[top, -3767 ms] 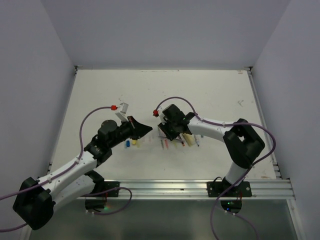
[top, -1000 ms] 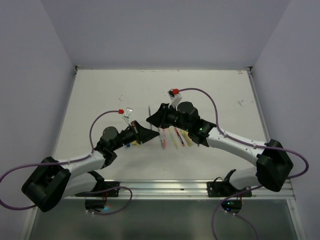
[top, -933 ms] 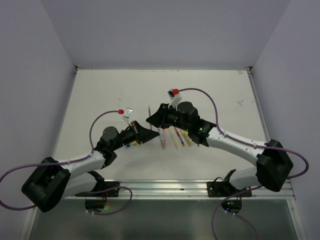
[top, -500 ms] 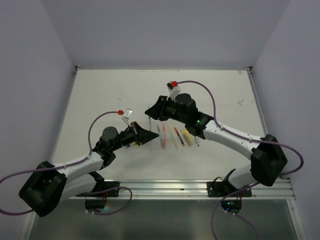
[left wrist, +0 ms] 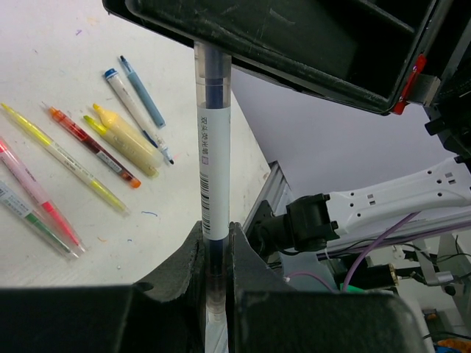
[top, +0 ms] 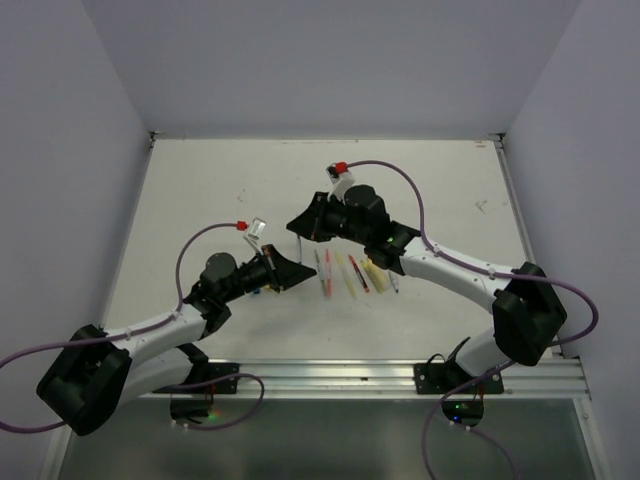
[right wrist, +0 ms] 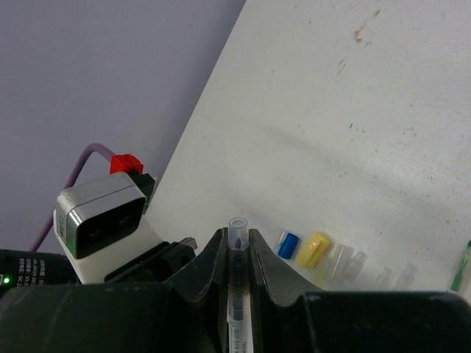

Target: Open the pen caps

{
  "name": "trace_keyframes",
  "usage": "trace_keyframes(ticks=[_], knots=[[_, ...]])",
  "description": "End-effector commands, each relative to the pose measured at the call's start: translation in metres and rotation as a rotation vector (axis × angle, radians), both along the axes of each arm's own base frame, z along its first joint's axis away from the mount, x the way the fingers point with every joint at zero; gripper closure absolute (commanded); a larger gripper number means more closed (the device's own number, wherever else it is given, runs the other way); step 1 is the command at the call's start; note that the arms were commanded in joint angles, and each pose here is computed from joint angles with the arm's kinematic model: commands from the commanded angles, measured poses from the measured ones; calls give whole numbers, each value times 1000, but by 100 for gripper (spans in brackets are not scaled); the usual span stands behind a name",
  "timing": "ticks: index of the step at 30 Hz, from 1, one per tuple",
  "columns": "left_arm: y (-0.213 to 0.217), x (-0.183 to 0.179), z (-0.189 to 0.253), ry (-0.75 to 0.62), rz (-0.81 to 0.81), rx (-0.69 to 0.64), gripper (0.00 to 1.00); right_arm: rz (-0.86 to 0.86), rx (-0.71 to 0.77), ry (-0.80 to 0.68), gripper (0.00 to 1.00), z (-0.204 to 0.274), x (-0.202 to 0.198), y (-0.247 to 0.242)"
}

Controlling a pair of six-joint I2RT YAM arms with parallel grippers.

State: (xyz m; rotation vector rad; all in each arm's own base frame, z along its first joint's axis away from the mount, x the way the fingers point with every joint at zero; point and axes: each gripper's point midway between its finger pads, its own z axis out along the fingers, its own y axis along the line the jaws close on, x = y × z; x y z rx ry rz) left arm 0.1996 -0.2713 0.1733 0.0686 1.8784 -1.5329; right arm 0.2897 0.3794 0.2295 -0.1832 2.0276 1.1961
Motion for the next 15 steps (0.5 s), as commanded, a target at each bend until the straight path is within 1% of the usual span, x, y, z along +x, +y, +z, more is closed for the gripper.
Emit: trace_keyframes(ticks=[1,5,15], knots=[[-3,1,19,-76,-17,-8,100,-2,39,-51,85,21,8,2],[-2,0,19,-76,-19,-3,100,-5,39,-52,80,21,10,1],[-1,-1,16,-77,-21,14,100,-17,45,-61,76,26,14,-5]])
